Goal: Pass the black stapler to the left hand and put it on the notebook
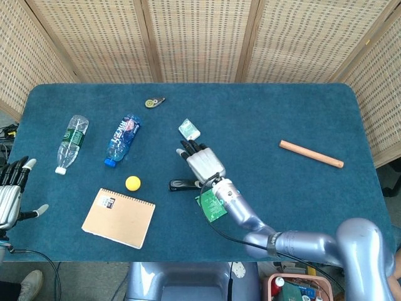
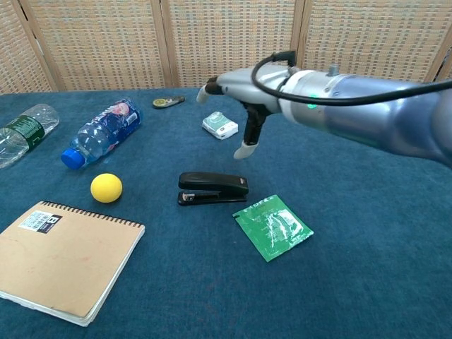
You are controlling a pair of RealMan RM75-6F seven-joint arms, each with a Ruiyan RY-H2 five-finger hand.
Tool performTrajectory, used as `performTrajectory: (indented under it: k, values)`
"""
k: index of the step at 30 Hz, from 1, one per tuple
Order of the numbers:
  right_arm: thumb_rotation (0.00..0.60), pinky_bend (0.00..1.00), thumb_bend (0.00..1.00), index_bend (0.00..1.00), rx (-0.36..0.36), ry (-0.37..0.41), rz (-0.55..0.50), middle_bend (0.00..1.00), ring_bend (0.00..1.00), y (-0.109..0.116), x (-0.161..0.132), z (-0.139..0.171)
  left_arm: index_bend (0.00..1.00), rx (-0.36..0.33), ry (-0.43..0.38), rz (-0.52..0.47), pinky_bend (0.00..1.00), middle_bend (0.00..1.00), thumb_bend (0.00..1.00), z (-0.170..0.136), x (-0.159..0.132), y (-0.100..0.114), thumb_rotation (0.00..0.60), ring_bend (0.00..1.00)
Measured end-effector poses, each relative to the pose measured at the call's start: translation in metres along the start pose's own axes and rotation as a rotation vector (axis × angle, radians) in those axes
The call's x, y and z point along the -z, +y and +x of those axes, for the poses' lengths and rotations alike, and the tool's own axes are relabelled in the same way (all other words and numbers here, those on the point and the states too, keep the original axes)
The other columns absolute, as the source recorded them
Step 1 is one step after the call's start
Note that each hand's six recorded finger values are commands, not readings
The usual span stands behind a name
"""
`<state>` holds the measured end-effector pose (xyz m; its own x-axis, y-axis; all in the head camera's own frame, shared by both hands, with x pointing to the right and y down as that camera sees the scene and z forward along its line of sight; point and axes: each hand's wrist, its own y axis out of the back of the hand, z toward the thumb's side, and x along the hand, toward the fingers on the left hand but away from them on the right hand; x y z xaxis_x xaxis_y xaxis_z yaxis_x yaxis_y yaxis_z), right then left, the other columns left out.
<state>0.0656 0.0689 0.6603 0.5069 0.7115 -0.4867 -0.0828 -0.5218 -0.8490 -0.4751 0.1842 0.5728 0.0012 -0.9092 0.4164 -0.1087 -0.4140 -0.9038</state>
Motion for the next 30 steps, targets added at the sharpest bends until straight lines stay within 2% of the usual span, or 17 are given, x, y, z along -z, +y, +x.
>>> performTrajectory:
  k: [5, 8, 11, 13, 16, 18, 21, 25, 30]
  values:
    - [0.6, 0.17, 0.0, 0.0, 0.149, -0.009, -0.007, 0.0, 0.0, 0.018, 0.054, 0.034, 0.0, 0.012, -0.069, 0.018, 0.0, 0.0, 0.05, 0.004, -0.02, 0.004, 0.6, 0.0]
    - [0.6, 0.15, 0.0, 0.0, 0.217, -0.027, -0.064, 0.0, 0.0, 0.018, 0.095, 0.064, 0.0, 0.015, -0.124, 0.022, 0.0, 0.0, 0.05, 0.011, -0.04, 0.008, 0.6, 0.0]
    - [0.6, 0.11, 0.0, 0.05, 0.283, -0.086, -0.138, 0.0, 0.0, 0.01, 0.148, 0.106, 0.0, 0.038, -0.181, -0.006, 0.0, 0.0, 0.04, 0.017, -0.064, 0.009, 0.6, 0.0]
    - [0.6, 0.07, 0.0, 0.09, 0.334, -0.147, -0.169, 0.0, 0.0, 0.002, 0.188, 0.148, 0.0, 0.047, -0.215, -0.005, 0.0, 0.0, 0.04, 0.021, -0.079, 0.009, 0.6, 0.0]
    - [0.6, 0.06, 0.0, 0.1, 0.373, -0.238, -0.181, 0.0, 0.0, -0.013, 0.231, 0.213, 0.0, 0.07, -0.269, 0.03, 0.0, 0.0, 0.04, 0.031, -0.104, 0.007, 0.6, 0.0]
    - [0.6, 0.05, 0.0, 0.1, 0.379, -0.286, -0.184, 0.0, 0.0, -0.022, 0.243, 0.252, 0.0, 0.094, -0.307, 0.051, 0.0, 0.0, 0.04, 0.038, -0.127, 0.003, 0.6, 0.0]
    - [0.6, 0.05, 0.0, 0.1, 0.382, -0.328, -0.168, 0.0, 0.0, -0.027, 0.248, 0.285, 0.0, 0.12, -0.358, 0.089, 0.0, 0.0, 0.04, 0.052, -0.161, -0.004, 0.6, 0.0]
    - [0.6, 0.05, 0.0, 0.1, 0.373, -0.343, -0.118, 0.0, 0.0, -0.024, 0.248, 0.295, 0.0, 0.146, -0.407, 0.125, 0.0, 0.0, 0.04, 0.07, -0.209, -0.019, 0.6, 0.0]
    - [0.6, 0.05, 0.0, 0.13, 0.367, -0.35, -0.086, 0.03, 0.0, -0.019, 0.246, 0.301, 0.0, 0.2, -0.47, 0.116, 0.03, 0.0, 0.04, 0.084, -0.272, -0.043, 0.6, 0.0]
